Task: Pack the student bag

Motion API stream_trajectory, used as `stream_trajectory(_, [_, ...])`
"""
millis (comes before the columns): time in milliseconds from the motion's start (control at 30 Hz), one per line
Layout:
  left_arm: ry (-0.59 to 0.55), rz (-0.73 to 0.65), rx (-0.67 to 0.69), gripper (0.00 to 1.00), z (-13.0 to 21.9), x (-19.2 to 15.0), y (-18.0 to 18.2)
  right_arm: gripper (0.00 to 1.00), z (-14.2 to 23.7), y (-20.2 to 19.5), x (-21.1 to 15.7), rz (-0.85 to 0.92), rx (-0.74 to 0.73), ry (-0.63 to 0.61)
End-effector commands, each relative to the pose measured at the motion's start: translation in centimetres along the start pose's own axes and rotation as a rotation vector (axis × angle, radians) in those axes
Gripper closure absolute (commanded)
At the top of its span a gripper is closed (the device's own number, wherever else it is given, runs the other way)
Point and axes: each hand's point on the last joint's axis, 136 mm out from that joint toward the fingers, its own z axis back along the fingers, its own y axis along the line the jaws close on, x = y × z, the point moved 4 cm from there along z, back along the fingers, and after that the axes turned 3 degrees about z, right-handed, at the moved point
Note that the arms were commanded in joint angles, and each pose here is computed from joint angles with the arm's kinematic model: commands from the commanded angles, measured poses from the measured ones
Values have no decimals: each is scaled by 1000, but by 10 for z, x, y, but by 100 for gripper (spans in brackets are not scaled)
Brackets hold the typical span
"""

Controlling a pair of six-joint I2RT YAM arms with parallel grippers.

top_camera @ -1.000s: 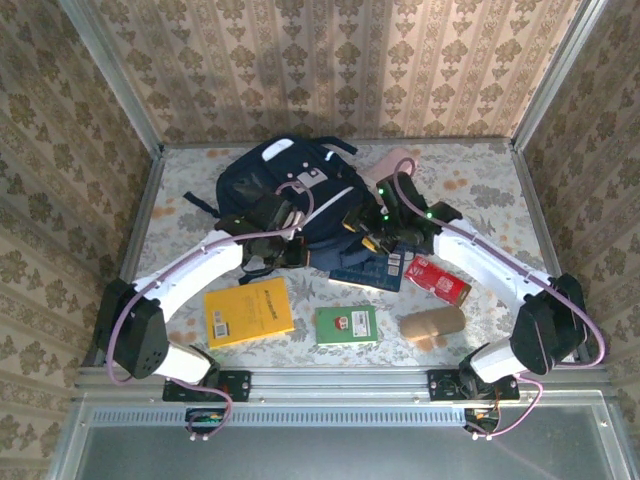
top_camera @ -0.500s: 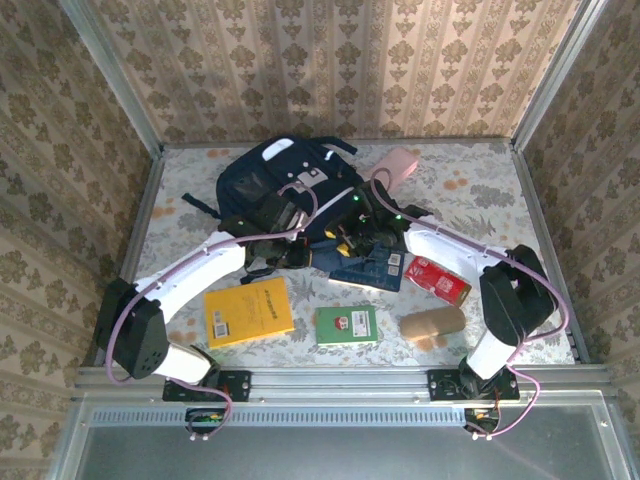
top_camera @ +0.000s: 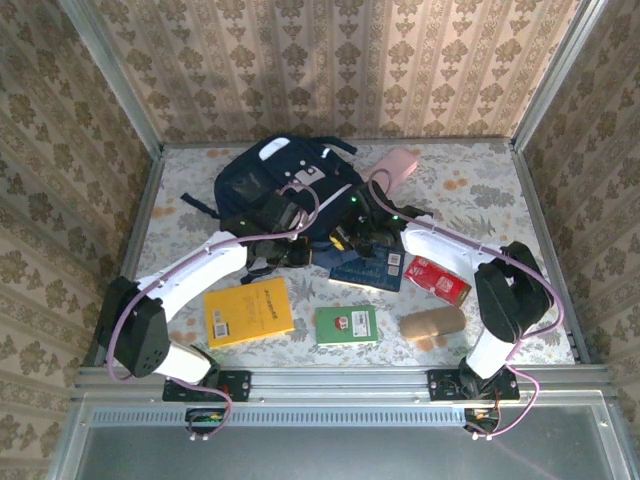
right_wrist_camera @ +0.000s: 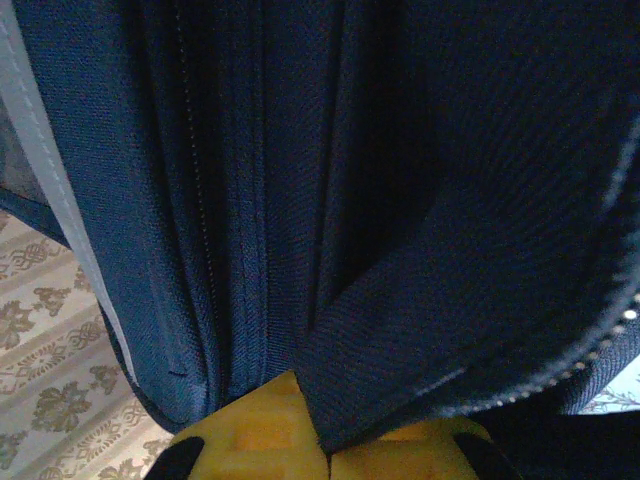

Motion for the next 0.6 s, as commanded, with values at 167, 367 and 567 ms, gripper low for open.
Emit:
stream_trajectory(167, [-70, 39, 100, 100, 24, 4, 35, 100, 24, 9, 28, -1, 41, -132])
stream_trajectory(367, [-69, 112, 162, 100, 23, 6, 67, 100, 32, 13, 31, 3, 64, -141])
stream_trajectory(567, [-130, 220, 188, 100, 25, 21, 100, 100, 37, 14, 34, 15, 71, -147])
